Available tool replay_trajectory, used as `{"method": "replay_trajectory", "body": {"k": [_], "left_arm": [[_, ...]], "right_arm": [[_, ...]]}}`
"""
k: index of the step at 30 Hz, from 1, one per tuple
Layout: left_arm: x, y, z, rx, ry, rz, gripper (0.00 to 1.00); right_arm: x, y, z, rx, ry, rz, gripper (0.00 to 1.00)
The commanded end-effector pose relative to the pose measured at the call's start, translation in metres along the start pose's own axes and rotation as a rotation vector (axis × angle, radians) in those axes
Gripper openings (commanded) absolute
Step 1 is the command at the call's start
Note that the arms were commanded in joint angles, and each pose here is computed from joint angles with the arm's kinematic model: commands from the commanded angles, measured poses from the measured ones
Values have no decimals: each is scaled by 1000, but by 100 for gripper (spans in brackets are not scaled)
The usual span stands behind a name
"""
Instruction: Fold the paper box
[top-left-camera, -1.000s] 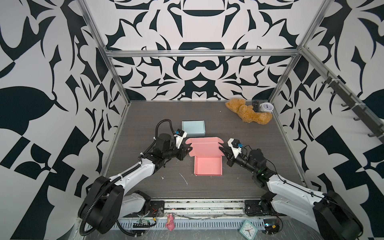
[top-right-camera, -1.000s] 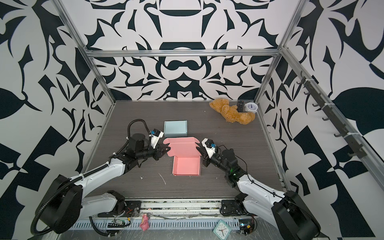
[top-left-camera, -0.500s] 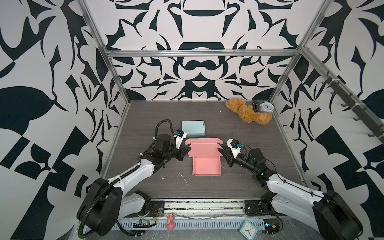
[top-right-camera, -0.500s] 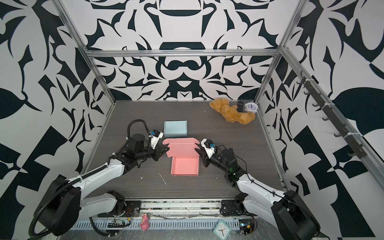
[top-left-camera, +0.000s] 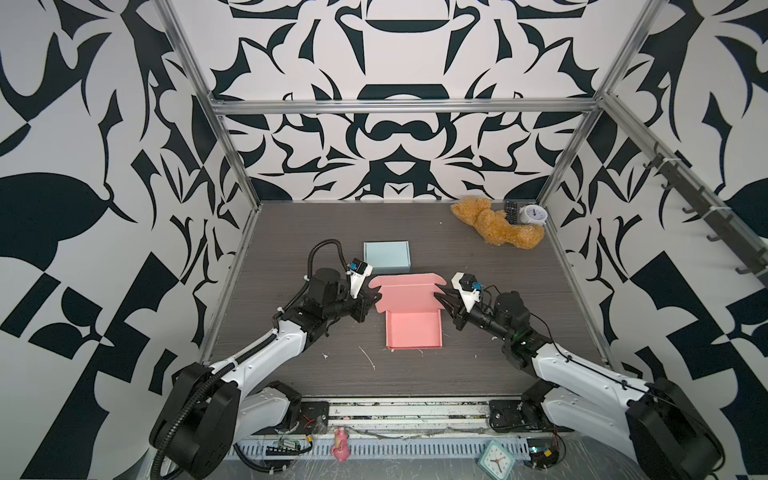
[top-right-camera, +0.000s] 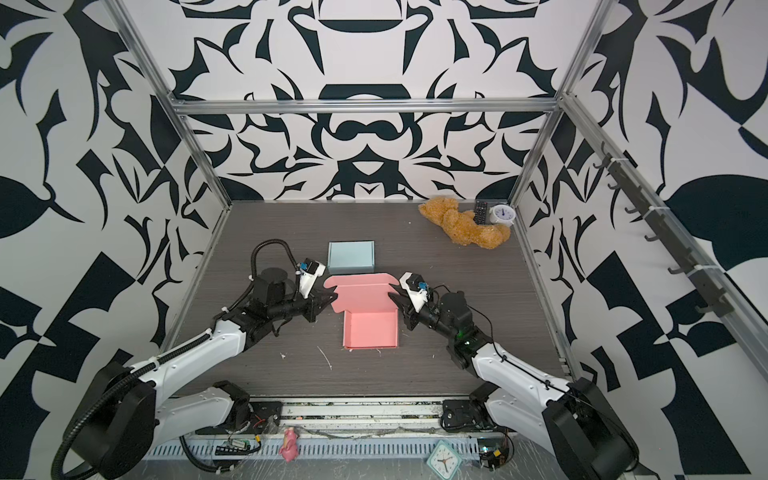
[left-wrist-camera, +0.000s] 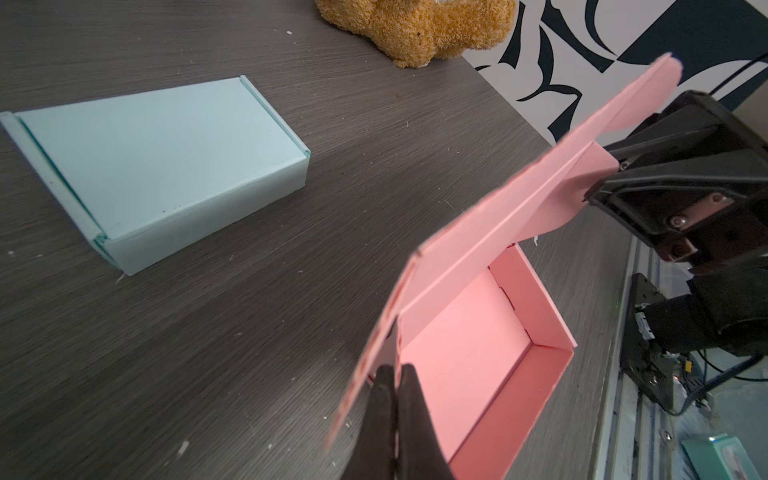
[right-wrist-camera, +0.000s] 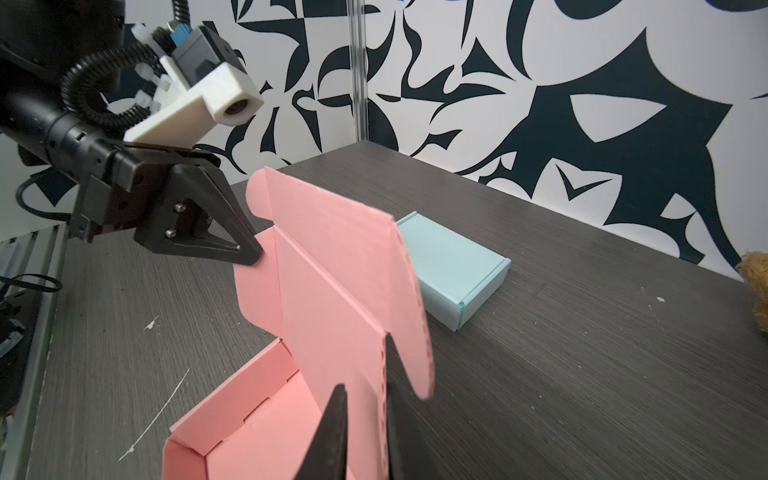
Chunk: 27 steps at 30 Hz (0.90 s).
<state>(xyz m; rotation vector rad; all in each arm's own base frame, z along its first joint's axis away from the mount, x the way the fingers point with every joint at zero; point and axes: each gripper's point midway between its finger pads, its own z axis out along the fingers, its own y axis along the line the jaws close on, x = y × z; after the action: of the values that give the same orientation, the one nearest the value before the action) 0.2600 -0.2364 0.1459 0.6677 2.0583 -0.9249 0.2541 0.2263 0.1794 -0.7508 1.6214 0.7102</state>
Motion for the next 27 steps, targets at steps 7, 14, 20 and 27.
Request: {"method": "replay_trajectory", "body": {"k": [7, 14, 20, 27], "left_arm": [[10, 4, -3, -22, 25, 4, 1], [9, 6, -3, -34, 28, 7, 0], [9, 6, -3, -37, 26, 7, 0], [5, 7, -4, -47, 15, 16, 0]], "right_arm": [[-21, -10, 2, 52, -13, -24, 17], [-17, -14, 3, 67, 28, -28, 11], [-10, -15, 9, 57, 78, -10, 8], [-3, -13, 16, 31, 134, 9, 8]]}}
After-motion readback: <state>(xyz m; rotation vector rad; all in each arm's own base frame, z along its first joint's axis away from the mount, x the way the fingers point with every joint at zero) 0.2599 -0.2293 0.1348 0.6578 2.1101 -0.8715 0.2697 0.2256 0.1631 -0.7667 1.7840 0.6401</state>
